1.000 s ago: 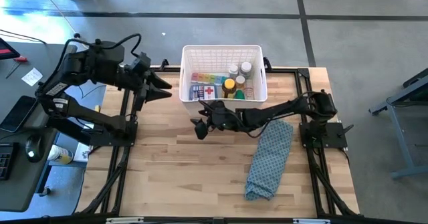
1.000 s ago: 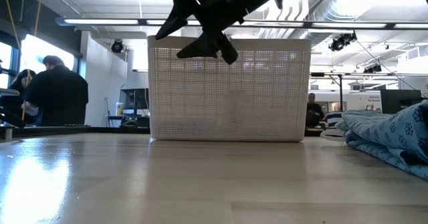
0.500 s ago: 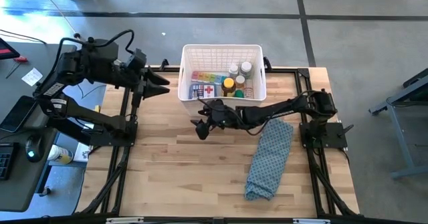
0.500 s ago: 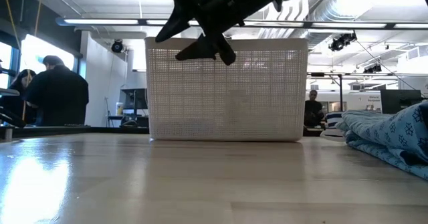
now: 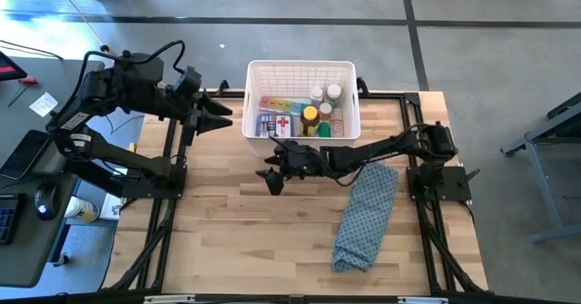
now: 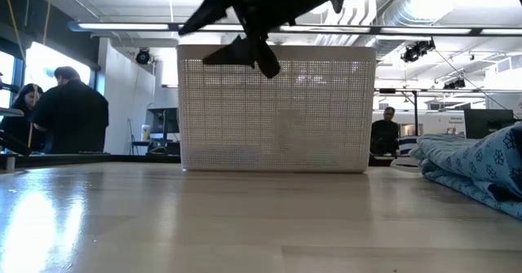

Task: Pick & place medical supplies in basket/bin
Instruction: Adjust the white bin, then return to Home Position

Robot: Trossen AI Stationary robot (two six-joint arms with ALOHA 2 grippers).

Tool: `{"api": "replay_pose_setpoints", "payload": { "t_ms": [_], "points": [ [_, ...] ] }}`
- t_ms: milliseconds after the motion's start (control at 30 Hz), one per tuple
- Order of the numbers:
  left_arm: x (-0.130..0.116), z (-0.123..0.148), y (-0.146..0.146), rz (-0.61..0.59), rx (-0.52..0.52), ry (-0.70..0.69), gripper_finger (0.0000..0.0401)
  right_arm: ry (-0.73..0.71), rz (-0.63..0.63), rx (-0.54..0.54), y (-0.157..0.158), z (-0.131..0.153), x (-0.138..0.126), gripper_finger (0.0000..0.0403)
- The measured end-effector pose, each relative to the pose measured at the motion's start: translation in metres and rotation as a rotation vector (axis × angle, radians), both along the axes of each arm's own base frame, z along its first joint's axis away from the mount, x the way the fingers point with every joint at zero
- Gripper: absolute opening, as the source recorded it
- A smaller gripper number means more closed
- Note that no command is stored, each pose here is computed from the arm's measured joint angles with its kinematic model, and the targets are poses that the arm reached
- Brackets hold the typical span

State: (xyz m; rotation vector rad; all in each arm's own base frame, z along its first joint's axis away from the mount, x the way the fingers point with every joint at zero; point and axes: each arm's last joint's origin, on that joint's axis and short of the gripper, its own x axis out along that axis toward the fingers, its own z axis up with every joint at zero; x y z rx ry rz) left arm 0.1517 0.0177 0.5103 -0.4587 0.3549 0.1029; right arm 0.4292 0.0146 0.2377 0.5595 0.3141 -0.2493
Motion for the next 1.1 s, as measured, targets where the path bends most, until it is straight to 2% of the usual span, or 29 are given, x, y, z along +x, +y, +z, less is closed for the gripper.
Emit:
{"api": "replay_pose_setpoints", "payload": {
  "t_ms": [100, 300, 400, 500, 667, 733, 933, 1000, 1100],
  "points": [
    [0.0, 0.0, 0.0, -0.008, 0.021, 0.0, 0.0211, -0.043, 0.039, 0.023, 0.013, 0.015, -0.005, 0.0259],
    [-0.007, -0.003, 0.001, 0.048, 0.065, 0.016, 0.0203, -0.129, 0.066, 0.017, 0.028, 0.07, -0.037, 0.0249],
    [-0.015, -0.012, 0.002, 0.095, 0.087, 0.024, 0.0172, -0.091, 0.061, -0.046, 0.029, 0.094, -0.063, 0.0219],
    [-0.024, -0.026, 0.001, 0.117, 0.086, -0.041, 0.0122, -0.053, 0.058, -0.085, 0.026, 0.102, -0.093, 0.0168],
    [-0.032, -0.06, 0.0, 0.138, 0.054, -0.252, 0.0025, -0.109, 0.038, 0.007, 0.018, 0.08, -0.154, 0.0046],
    [-0.03, -0.078, 0.0, 0.148, 0.016, -0.326, 0.0021, -0.169, 0.021, 0.062, 0.014, 0.067, -0.179, 0.0013],
    [-0.015, -0.152, 0.002, 0.171, -0.141, -0.44, 0.0058, -0.294, -0.09, 0.167, 0.002, 0.026, -0.245, 0.0026],
    [-0.012, -0.173, 0.002, 0.175, -0.183, -0.465, 0.0045, -0.309, -0.093, 0.189, 0.0, 0.013, -0.261, 0.0014],
    [-0.013, -0.19, 0.002, 0.173, -0.21, -0.51, 0.002, -0.346, -0.092, 0.234, -0.003, -0.002, -0.281, 0.0004]
  ]
}}
